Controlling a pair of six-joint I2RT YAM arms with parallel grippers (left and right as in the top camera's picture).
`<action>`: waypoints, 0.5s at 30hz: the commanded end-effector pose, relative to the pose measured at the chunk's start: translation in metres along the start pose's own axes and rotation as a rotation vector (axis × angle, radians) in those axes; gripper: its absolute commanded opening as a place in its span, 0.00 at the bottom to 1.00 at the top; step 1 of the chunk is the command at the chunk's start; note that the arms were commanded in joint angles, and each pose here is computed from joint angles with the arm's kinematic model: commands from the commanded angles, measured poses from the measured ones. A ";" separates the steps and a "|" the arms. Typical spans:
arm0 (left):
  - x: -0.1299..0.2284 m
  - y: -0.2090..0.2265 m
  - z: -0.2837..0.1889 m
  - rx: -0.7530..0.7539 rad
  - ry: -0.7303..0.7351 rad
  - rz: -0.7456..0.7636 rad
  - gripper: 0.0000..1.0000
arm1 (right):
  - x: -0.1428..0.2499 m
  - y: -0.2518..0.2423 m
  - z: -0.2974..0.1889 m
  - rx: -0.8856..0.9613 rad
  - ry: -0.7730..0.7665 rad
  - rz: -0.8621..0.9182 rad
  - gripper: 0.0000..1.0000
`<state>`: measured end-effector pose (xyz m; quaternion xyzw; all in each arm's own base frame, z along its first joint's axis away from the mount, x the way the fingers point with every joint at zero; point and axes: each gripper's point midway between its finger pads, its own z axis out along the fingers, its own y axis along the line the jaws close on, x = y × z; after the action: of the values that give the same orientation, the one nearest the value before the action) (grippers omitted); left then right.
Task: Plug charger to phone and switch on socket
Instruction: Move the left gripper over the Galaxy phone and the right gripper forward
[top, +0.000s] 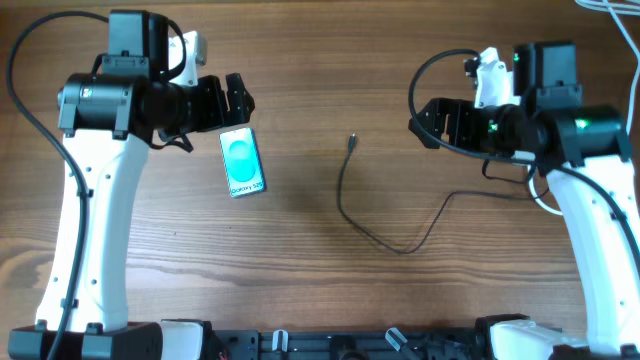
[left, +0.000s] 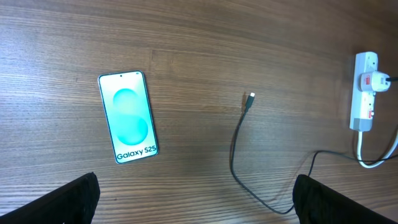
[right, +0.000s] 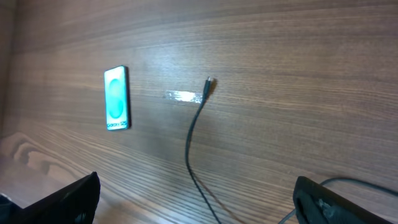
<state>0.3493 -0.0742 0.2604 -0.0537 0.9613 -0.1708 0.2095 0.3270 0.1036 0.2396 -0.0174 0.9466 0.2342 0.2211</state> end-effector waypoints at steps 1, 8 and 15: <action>-0.002 0.006 0.014 -0.033 0.034 -0.072 1.00 | -0.004 0.002 0.007 -0.017 0.021 -0.012 1.00; 0.005 0.039 0.065 -0.217 0.145 -0.213 0.98 | 0.003 -0.005 0.018 -0.005 0.075 0.011 1.00; 0.031 0.067 0.124 -0.381 0.315 -0.267 0.98 | 0.005 -0.013 0.018 0.040 0.080 0.014 1.00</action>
<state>0.3680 -0.0607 0.1449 -0.1713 0.9825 -0.0565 0.0469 0.3267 0.1027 0.2159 -0.0067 0.9581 0.2271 0.1744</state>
